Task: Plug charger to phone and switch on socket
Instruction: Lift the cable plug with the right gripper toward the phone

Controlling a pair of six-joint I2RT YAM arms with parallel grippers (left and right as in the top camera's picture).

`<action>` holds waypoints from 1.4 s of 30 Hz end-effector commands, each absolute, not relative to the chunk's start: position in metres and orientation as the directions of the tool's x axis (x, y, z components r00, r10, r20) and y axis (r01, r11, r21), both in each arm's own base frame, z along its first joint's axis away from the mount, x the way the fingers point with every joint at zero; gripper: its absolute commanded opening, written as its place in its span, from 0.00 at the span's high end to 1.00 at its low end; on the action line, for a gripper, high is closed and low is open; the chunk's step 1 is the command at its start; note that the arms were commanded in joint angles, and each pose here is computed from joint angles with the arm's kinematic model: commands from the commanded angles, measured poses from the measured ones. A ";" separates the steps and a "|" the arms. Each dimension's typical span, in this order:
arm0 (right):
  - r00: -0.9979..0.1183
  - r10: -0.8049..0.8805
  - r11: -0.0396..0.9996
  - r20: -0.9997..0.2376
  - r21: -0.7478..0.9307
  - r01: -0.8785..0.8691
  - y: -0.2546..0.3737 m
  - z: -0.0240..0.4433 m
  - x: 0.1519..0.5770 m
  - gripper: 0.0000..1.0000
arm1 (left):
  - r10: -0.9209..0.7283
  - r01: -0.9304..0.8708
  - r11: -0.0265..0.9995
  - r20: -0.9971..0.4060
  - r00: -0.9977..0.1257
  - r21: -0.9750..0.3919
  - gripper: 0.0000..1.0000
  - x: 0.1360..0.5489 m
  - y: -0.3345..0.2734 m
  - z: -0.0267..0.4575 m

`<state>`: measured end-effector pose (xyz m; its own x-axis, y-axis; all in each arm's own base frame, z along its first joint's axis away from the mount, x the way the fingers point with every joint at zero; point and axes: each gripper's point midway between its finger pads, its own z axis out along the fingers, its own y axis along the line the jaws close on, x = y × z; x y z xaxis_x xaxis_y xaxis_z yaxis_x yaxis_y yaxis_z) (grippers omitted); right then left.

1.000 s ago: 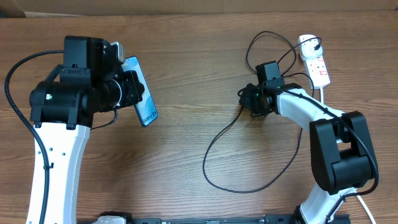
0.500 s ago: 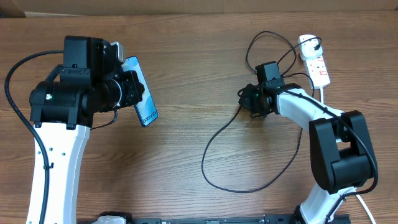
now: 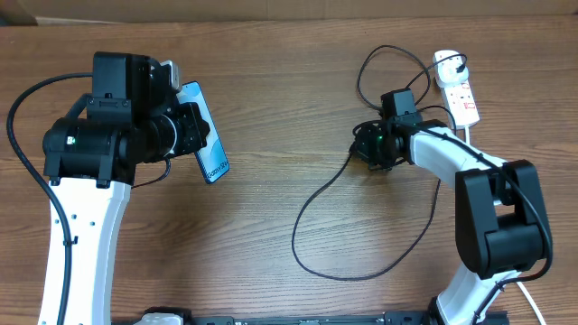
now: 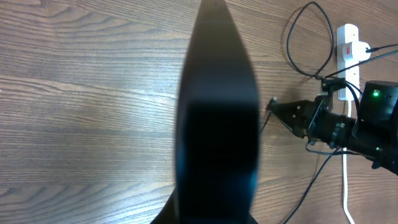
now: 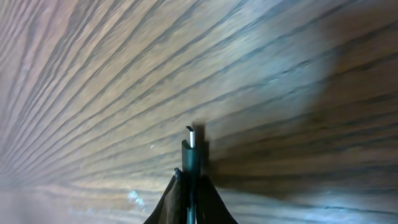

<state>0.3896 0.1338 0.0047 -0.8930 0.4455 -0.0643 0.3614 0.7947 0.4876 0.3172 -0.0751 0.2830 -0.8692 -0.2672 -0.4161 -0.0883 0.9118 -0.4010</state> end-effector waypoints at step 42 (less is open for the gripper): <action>-0.950 -0.205 -0.069 -0.234 0.972 -0.225 0.226 0.252 0.228 0.96 | -0.143 0.234 0.269 -0.279 -0.950 -0.934 0.96 0.361 -0.194 0.360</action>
